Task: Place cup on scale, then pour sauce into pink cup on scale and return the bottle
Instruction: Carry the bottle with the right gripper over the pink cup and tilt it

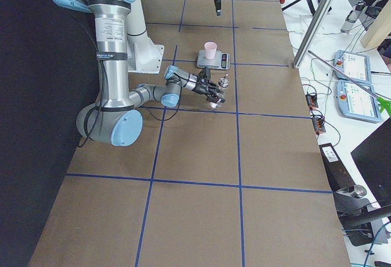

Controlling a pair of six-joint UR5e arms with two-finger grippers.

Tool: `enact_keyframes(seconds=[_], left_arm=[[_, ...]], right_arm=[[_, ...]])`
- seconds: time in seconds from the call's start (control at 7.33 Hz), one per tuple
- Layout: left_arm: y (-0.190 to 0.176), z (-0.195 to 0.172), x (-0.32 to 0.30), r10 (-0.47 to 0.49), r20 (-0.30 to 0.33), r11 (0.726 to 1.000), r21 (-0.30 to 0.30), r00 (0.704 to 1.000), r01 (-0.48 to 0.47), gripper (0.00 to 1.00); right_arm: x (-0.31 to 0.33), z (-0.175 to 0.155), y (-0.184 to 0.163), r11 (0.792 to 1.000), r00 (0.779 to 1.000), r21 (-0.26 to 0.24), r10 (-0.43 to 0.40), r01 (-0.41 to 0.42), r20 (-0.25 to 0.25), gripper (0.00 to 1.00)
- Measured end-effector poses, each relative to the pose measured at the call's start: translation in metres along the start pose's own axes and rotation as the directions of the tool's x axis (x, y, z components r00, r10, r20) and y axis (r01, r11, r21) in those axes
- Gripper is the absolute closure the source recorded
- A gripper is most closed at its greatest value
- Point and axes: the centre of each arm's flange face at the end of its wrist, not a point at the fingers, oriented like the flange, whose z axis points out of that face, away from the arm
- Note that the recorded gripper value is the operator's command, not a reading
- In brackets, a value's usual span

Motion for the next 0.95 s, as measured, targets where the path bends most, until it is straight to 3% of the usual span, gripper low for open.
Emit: enact_keyframes(seconds=[0.27, 0.55, 0.82, 0.95], left_arm=[[0.002, -0.010, -0.004, 0.006, -0.010, 1.000, 0.009, 1.000, -0.006, 0.42], [0.000, -0.014, -0.017, 0.018, -0.003, 1.000, 0.018, 1.000, -0.018, 0.40], [-0.006, -0.023, -0.046, 0.091, 0.021, 0.995, 0.037, 0.996, -0.092, 0.33], [-0.015, -0.029, -0.067, 0.148, 0.044, 0.988, 0.047, 0.988, -0.150, 0.05]], right_arm=[[-0.012, -0.005, -0.014, 0.991, 0.991, 0.032, -0.130, 0.130, 0.008, 1.00], [-0.050, -0.015, -0.038, 0.982, 0.983, 0.069, -0.178, 0.175, 0.041, 1.00], [-0.084, -0.026, -0.045, 0.969, 0.968, 0.076, -0.241, 0.236, 0.064, 1.00], [-0.109, -0.034, -0.054, 0.935, 0.939, 0.111, -0.342, 0.336, 0.030, 1.00]])
